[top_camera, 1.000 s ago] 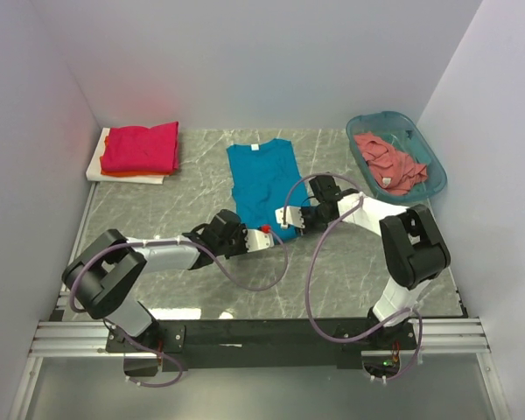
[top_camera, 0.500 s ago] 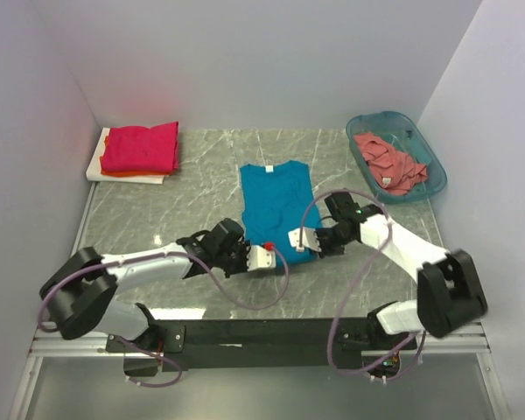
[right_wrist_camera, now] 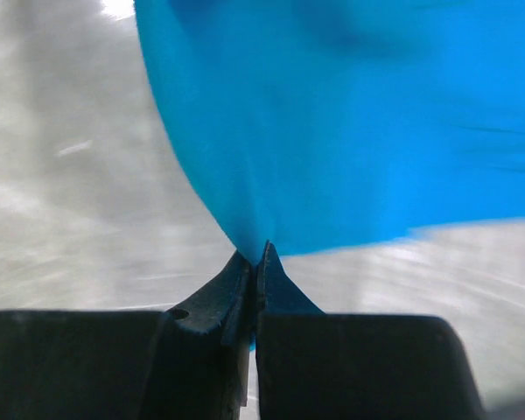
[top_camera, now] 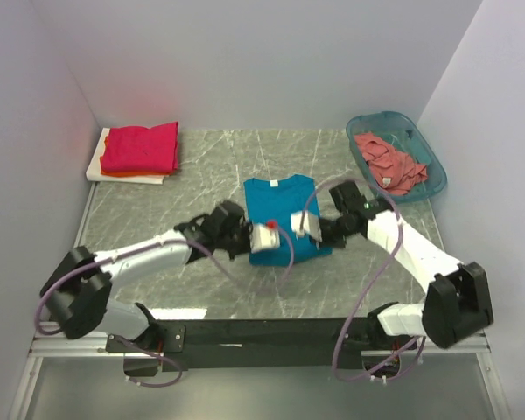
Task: Fold and stack the t-shirts
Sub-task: Fold the tshirt
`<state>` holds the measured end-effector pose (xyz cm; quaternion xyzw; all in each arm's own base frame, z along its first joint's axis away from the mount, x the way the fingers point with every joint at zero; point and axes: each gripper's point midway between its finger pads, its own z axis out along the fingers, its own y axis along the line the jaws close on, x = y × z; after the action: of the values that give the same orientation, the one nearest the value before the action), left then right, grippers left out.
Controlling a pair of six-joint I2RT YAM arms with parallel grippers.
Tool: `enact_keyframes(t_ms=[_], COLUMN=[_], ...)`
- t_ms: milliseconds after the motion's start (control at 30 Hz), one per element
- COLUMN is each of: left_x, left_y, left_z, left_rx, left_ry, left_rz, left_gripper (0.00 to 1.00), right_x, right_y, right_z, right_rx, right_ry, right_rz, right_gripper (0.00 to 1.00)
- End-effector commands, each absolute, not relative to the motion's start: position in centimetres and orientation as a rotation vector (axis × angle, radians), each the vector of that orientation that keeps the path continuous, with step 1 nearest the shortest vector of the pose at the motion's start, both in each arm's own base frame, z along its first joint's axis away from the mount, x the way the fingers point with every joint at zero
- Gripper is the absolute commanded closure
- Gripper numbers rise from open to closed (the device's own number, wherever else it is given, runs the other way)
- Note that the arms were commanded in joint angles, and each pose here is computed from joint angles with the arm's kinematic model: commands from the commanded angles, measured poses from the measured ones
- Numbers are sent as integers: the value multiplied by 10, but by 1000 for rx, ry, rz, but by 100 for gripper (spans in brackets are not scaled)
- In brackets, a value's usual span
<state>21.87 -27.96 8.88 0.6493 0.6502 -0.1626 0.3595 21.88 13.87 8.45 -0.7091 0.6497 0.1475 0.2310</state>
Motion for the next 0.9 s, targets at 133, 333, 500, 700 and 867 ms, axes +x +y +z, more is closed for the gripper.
enact_keyframes(t_ms=[133, 333, 500, 700, 867], left_x=[384, 456, 490, 506, 511], left_y=[-266, -262, -256, -255, -257], left_z=[143, 129, 129, 129, 122], left_rx=[1363, 1257, 1166, 1127, 1144], left_ry=[1620, 1652, 1650, 1652, 1668], left_rz=[-181, -69, -2, 21, 15], left_gripper=[100, 100, 100, 100, 100], right_x=[381, 454, 486, 502, 506], right_y=[168, 176, 174, 172, 171], right_z=[168, 161, 143, 135, 127], right_rx=[-1536, -1371, -1299, -1232, -1229], right_ry=[1781, 1834, 1880, 1912, 1929], right_rz=[82, -25, -79, -97, -99], right_gripper=[100, 100, 100, 100, 100])
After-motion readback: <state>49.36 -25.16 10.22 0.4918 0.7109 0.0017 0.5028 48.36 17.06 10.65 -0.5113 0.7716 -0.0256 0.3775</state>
